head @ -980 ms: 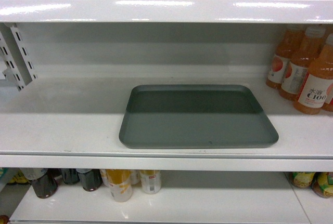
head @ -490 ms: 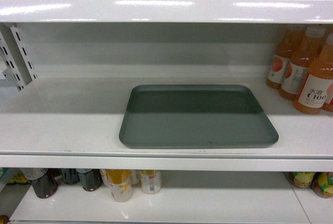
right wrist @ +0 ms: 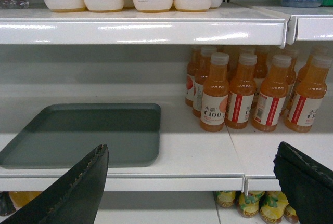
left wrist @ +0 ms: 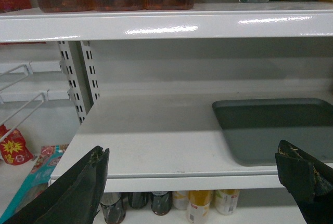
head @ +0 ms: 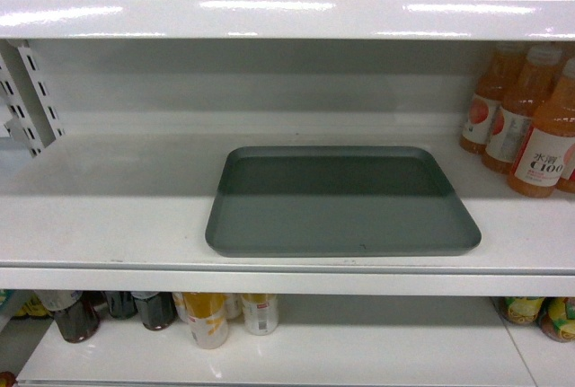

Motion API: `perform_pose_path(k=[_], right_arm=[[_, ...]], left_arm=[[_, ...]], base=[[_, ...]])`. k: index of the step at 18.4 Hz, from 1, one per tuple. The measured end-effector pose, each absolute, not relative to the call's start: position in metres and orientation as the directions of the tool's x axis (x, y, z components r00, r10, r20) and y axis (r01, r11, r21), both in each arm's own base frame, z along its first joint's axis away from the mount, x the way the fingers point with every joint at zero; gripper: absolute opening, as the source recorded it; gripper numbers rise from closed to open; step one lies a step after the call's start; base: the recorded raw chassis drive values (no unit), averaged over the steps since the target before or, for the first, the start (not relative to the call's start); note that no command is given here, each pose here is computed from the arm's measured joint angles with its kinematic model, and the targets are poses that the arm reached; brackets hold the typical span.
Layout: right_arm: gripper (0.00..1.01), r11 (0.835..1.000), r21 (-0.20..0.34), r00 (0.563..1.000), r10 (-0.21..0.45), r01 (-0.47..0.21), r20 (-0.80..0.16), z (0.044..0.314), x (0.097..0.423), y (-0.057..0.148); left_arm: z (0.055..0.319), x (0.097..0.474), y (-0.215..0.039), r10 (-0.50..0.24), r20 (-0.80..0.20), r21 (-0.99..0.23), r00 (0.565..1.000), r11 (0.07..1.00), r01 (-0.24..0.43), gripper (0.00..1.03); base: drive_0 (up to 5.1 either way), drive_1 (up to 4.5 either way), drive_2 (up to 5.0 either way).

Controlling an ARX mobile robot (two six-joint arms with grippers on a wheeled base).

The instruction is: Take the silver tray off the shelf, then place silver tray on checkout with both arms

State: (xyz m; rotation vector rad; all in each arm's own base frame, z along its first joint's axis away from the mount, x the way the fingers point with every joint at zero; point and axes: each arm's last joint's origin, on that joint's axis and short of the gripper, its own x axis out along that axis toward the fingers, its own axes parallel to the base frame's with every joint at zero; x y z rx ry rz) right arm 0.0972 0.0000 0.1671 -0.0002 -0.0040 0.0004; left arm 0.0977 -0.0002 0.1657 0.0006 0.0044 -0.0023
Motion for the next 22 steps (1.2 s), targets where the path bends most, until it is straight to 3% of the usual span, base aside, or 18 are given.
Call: perform_pose_path(k=[4,8,11,13,17,22], right_arm=[[0.98,1.000,-0.004,0.999,0.009,-0.009,-0.042,0.165,0.097,0.000],[0.98,0.999,-0.020,0.980,0.028,-0.032,-0.196,0.164,0.099,0.003],[0.98,0.998,-0.033,0.954,0.043,-0.055,-0.298,0.164,0.106,0.008],[0.98,0.992,-0.034,0.926,0.101,-0.122,-0.363,0.165,0.123,0.019],[0.98,0.984,0.022,0.862,0.165,-0.177,-0.480,0.154,0.183,0.039],[0.98,0.985,0.068,0.799,0.167,-0.157,-0.577,0.125,0.262,0.058]], left_arm=[[0.164,0.098,0.000,0.011,-0.031,0.000,0.999,1.000,-0.011,0.98],[0.163,0.098,-0.002,0.082,-0.190,0.009,0.978,0.997,-0.082,0.98],[0.165,0.104,-0.003,0.145,-0.341,0.062,0.929,0.989,-0.132,0.98],[0.158,0.126,0.004,0.209,-0.454,0.081,0.866,0.978,-0.193,0.98],[0.143,0.204,-0.004,0.025,-0.584,-0.070,0.812,0.994,-0.081,0.98],[0.105,0.284,-0.047,-0.047,-0.703,-0.076,0.710,0.997,-0.010,0.98]], base=[[0.0,0.00,0.0],[0.0,0.00,0.0],[0.0,0.00,0.0],[0.0,0.00,0.0],[0.0,0.00,0.0],[0.0,0.00,0.0]])
